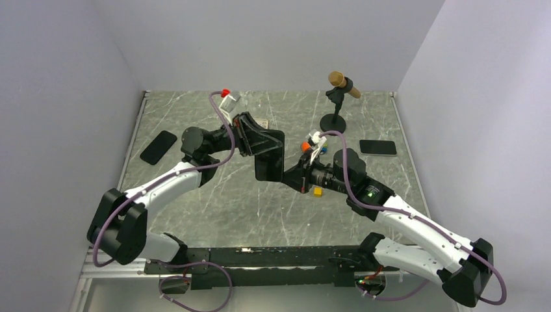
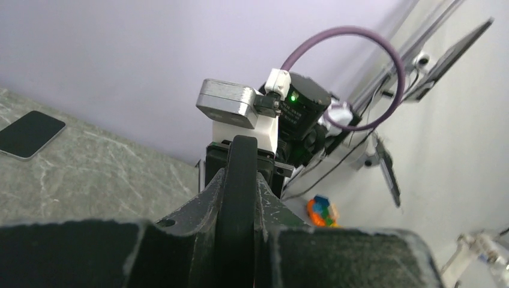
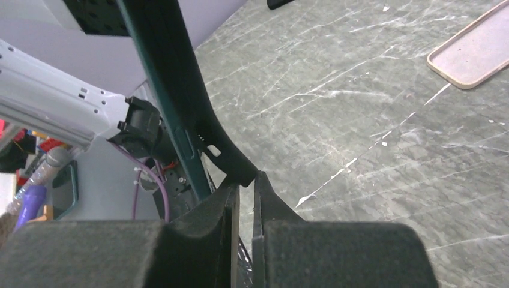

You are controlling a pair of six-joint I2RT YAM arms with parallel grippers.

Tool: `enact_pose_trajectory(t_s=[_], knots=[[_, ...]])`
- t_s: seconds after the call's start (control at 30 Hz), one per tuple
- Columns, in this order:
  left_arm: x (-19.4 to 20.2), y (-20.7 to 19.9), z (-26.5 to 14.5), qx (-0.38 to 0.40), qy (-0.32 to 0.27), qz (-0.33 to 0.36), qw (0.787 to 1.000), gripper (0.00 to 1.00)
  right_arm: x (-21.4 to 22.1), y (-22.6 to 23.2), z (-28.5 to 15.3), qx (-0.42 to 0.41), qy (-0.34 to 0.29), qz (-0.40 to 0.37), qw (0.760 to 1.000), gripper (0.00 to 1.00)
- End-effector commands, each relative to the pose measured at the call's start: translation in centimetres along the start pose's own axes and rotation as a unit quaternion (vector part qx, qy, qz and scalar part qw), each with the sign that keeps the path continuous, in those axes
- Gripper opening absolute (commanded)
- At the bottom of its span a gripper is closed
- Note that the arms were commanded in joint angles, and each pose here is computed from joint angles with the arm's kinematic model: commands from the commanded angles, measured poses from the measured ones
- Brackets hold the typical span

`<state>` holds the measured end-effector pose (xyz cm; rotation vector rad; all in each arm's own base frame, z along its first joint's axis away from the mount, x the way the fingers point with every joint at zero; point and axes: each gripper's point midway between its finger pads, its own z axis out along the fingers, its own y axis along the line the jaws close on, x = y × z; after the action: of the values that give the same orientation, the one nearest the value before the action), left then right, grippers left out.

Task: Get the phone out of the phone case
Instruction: Remove the phone case from the phone.

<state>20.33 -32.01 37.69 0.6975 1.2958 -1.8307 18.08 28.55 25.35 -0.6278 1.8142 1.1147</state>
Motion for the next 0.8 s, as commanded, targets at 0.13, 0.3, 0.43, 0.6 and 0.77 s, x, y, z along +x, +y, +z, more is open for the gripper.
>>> enact_pose_trajectory(t_s=[0.13, 0.3, 0.43, 0.6, 0.77], knots=[[-4.6, -3.0, -3.8, 0.031, -0.151, -0.081, 0.985, 0.0, -4.7, -3.3, -0.4, 0.03, -0.11, 0.09, 0.989, 0.51], [-6.9, -1.8, -6.4, -0.03, -0.27, -0.053, 0.961, 0.0, -4.7, -0.1, -0.2, -0.083, -0.152, 0.099, 0.98, 0.66], [-8.2, -2.2, -7.3, -0.018, -0.319, -0.048, 0.946, 0.0, -4.9, 2.8, 0.3, -0.138, -0.181, 0.079, 0.971, 0.71], [-9.4, -2.1, -7.8, 0.006, -0.356, -0.073, 0.932, 0.0, -5.1, 4.9, 0.9, -0.174, -0.188, 0.047, 0.966, 0.71], [-10.2, -2.7, -7.5, 0.026, -0.366, -0.077, 0.927, 0.0, -5.6, 5.4, 2.0, -0.176, -0.197, 0.03, 0.964, 0.68]])
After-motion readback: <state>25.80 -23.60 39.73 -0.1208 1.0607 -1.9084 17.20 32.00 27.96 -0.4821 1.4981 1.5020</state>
